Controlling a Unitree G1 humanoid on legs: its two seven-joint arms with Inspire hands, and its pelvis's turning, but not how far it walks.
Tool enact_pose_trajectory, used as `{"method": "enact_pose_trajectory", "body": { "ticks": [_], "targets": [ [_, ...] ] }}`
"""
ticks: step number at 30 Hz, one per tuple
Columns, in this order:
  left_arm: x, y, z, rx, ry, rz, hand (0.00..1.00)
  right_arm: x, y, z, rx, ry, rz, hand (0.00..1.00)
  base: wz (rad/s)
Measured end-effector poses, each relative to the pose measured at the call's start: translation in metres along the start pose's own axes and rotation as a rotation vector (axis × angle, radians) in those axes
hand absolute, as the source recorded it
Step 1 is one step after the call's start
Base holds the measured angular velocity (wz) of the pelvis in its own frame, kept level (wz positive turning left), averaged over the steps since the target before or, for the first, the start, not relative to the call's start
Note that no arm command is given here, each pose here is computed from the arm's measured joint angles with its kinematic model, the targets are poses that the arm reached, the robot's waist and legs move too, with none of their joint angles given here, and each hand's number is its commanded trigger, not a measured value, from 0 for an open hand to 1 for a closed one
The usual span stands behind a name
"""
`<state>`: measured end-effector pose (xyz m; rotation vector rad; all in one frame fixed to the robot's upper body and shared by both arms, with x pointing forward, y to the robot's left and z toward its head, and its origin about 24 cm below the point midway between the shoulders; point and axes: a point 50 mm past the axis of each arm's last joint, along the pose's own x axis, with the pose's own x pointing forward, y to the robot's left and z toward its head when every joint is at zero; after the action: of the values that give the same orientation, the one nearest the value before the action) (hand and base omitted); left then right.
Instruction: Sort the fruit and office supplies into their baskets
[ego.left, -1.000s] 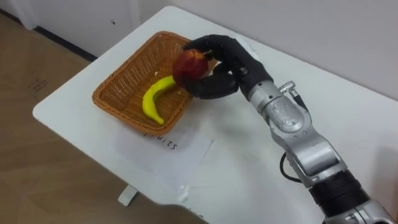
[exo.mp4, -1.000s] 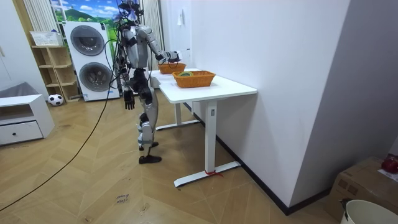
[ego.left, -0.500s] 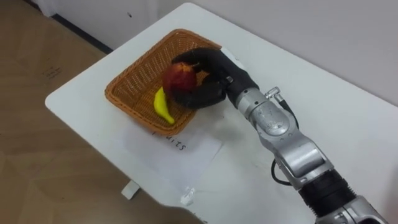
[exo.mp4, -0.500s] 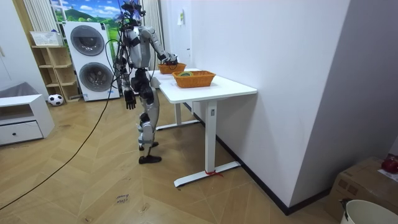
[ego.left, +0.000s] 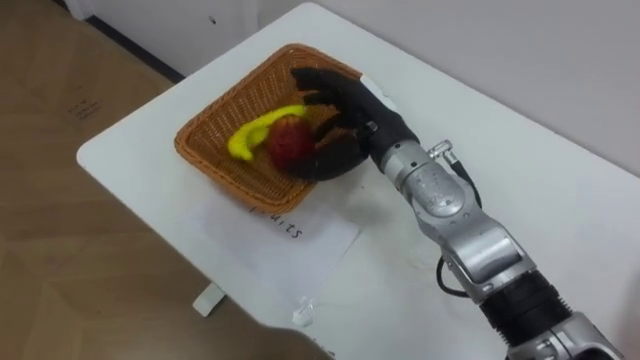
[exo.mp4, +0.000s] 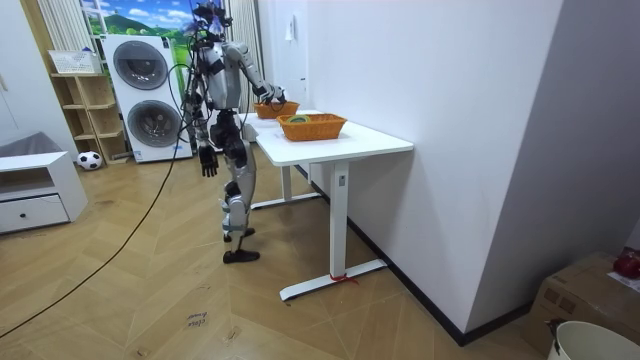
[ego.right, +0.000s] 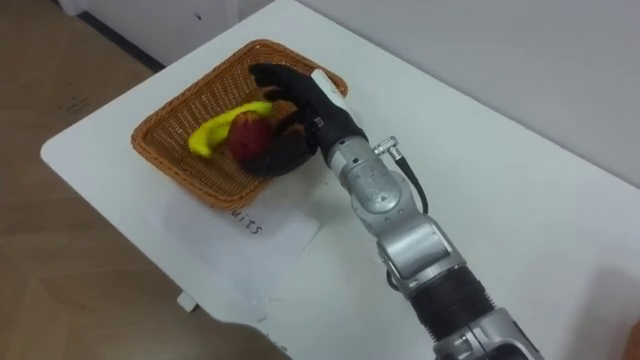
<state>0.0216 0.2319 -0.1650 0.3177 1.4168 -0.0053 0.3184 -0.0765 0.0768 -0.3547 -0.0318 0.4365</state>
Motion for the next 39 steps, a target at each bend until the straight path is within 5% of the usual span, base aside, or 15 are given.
{"method": "enact_pose_trajectory", "body": {
  "ticks": [23,39],
  "targets": [
    [0.0,0.005,0.003,-0.035,-0.008,0.019,0.0,0.001,-0.015,0.006,-0.024,-0.022,-0.025,0.0,-0.01],
    [0.002,0.017,0.013,-0.086,-0.036,0.07,0.0,-0.028,-0.096,0.06,-0.046,-0.254,-0.332,0.0,-0.17]
  ]
}}
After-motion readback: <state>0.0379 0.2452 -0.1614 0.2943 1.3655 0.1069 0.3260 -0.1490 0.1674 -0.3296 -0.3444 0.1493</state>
